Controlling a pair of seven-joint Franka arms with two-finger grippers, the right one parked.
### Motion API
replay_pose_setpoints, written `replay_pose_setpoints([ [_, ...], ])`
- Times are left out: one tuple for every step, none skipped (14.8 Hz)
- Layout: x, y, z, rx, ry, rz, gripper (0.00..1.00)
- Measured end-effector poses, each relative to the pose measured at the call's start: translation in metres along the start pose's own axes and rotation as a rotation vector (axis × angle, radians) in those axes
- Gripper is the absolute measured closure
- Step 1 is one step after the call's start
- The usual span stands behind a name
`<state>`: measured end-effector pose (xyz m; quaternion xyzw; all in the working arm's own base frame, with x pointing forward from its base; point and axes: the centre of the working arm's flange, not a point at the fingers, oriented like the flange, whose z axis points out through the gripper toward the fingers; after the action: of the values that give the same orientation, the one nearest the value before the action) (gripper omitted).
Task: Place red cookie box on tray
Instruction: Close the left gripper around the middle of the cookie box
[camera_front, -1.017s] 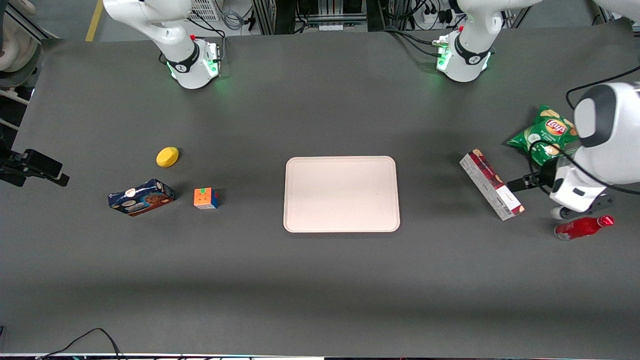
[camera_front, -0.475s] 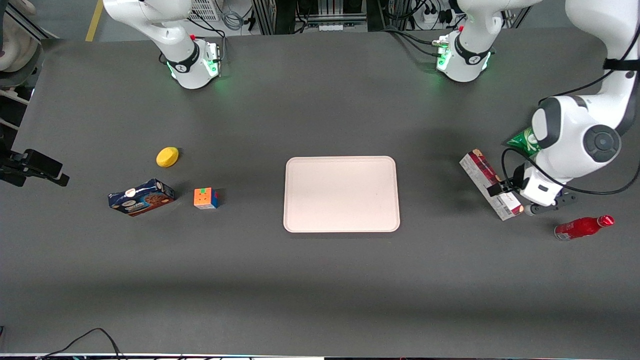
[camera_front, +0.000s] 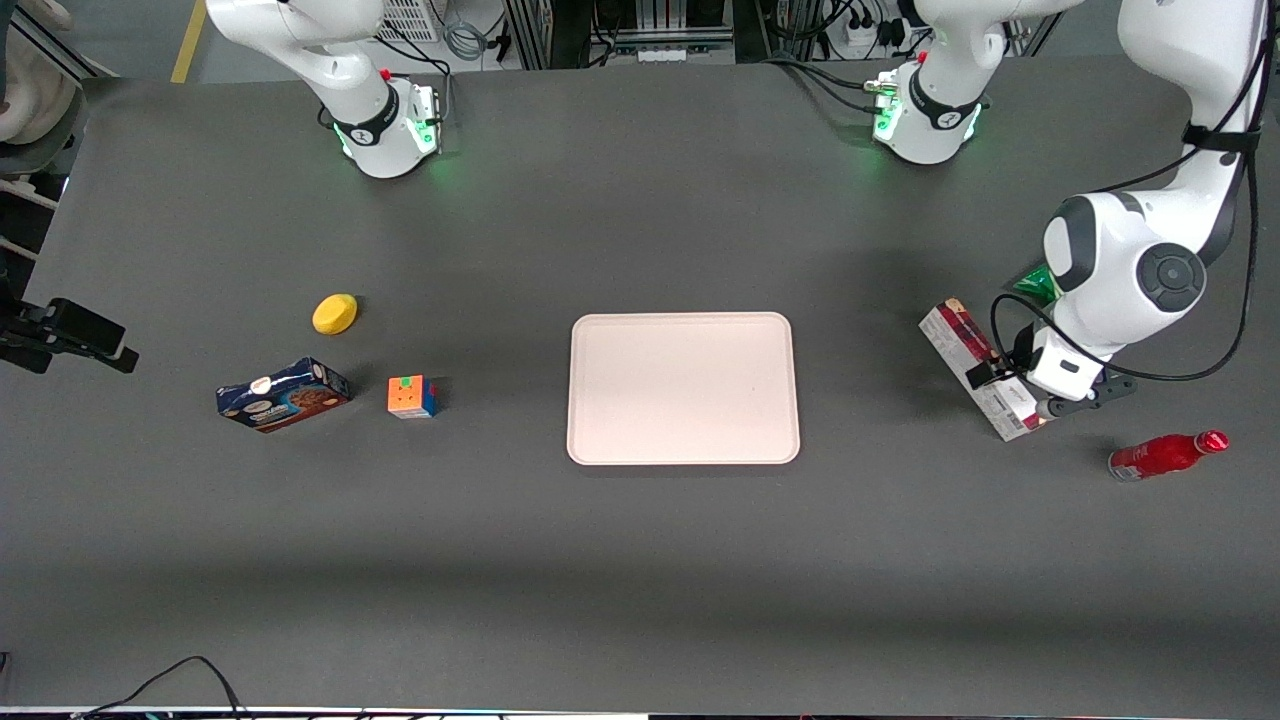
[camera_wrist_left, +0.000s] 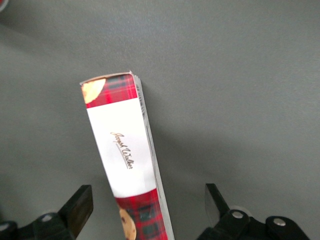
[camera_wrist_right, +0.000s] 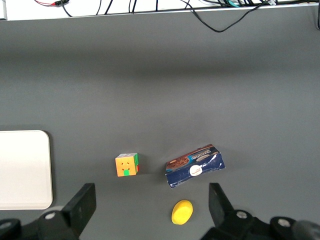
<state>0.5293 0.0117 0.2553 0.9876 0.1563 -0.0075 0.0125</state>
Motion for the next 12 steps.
replay_pose_setpoints([
  [-0.002,-0.001,0.008,-0.003,0.006,-0.011,0.0],
  [-0.004,-0.002,0.016,-0.004,0.007,-0.021,0.0],
  [-0.005,-0.002,0.023,-0.005,0.006,-0.028,0.0],
  [-0.006,-0.003,0.028,-0.005,0.006,-0.031,0.0],
  [-0.006,-0.003,0.032,-0.006,0.007,-0.033,0.0],
  [-0.006,-0.003,0.034,-0.007,0.008,-0.034,0.07],
  [-0.006,-0.003,0.035,-0.008,0.01,-0.034,0.12],
  [-0.006,-0.003,0.035,-0.008,0.01,-0.034,0.13],
  [-0.006,-0.003,0.035,-0.008,0.01,-0.035,0.2],
  [-0.006,-0.002,0.035,-0.008,0.009,-0.034,0.34],
  [-0.006,-0.002,0.035,-0.008,0.008,-0.034,0.44],
  [-0.006,-0.002,0.035,-0.008,0.008,-0.034,0.56],
])
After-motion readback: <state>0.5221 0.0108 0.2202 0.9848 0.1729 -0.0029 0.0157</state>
